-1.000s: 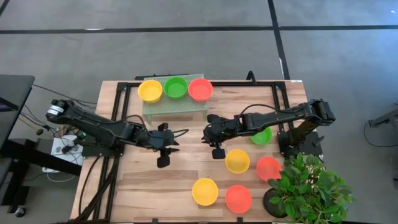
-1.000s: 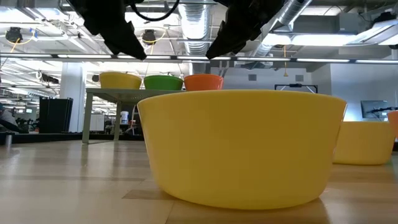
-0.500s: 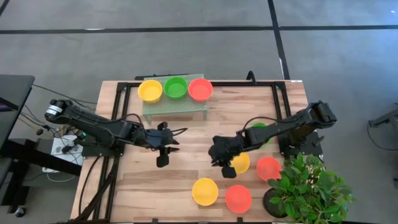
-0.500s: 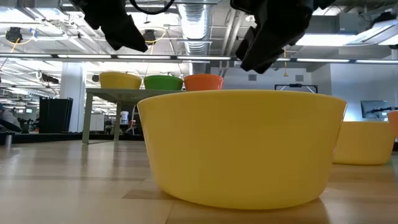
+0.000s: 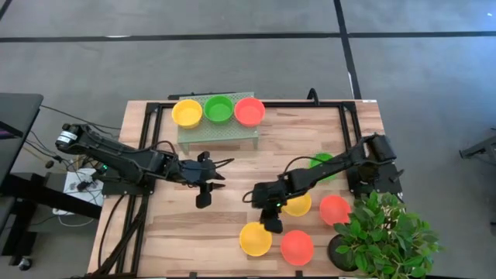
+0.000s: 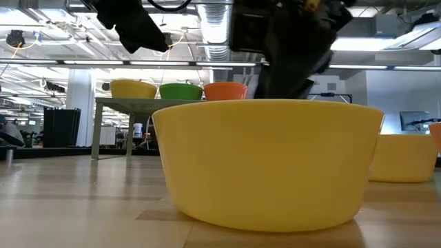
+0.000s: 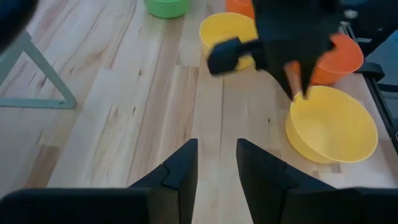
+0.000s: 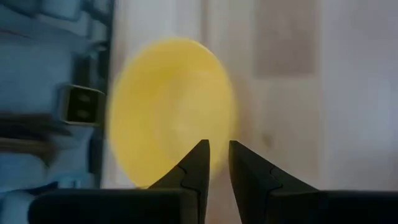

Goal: Pick & Place Mini bowls
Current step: Stack the yellow bowl on top of the other yellow bowls on the shelf

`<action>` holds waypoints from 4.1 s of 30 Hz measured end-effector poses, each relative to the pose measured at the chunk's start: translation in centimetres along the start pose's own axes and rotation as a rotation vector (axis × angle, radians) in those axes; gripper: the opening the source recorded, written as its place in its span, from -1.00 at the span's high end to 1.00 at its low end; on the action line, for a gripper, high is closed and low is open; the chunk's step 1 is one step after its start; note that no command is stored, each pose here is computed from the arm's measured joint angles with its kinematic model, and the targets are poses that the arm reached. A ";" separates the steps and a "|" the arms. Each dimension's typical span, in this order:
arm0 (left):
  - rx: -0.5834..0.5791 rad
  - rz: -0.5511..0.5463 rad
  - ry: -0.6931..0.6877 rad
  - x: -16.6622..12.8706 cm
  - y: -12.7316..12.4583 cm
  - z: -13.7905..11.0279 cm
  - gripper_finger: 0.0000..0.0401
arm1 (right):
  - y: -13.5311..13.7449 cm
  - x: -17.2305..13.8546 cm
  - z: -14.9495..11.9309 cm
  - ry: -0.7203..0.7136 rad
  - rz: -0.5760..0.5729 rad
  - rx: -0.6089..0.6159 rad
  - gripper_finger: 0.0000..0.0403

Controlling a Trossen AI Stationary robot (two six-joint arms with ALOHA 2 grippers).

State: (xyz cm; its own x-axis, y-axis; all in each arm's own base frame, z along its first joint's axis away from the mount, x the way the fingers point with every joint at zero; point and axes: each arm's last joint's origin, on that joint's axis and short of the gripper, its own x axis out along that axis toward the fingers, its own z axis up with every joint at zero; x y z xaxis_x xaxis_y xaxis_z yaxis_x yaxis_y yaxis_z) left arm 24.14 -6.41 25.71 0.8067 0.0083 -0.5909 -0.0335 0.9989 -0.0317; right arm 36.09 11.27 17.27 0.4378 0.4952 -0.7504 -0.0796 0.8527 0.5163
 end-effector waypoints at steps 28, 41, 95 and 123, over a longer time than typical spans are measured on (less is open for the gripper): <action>0.030 -0.007 -0.032 0.0 -0.1 0.3 0.44 | 0.0 0.1 0.8 0.098 -0.375 -0.109 0.72; 0.030 -0.007 -0.032 0.0 -0.1 0.3 0.44 | -0.1 -1.3 1.2 0.056 -0.493 -0.166 0.72; 0.641 -0.068 0.119 4.5 -1.2 -1.8 0.44 | -8.9 -9.4 8.4 -0.176 -0.343 0.320 0.99; 0.390 -0.229 0.238 4.0 -3.5 -3.5 0.96 | -7.0 -11.7 9.8 -0.200 -0.344 -0.013 0.64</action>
State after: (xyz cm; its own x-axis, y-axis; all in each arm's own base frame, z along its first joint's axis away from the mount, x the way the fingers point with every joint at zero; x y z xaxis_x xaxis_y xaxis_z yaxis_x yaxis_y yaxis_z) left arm 25.39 -10.04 20.67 0.6091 -0.1783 -0.7728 0.3882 0.9167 0.0945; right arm 40.31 -2.14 26.48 0.6067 0.1389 -0.7827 0.0918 0.9658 0.2426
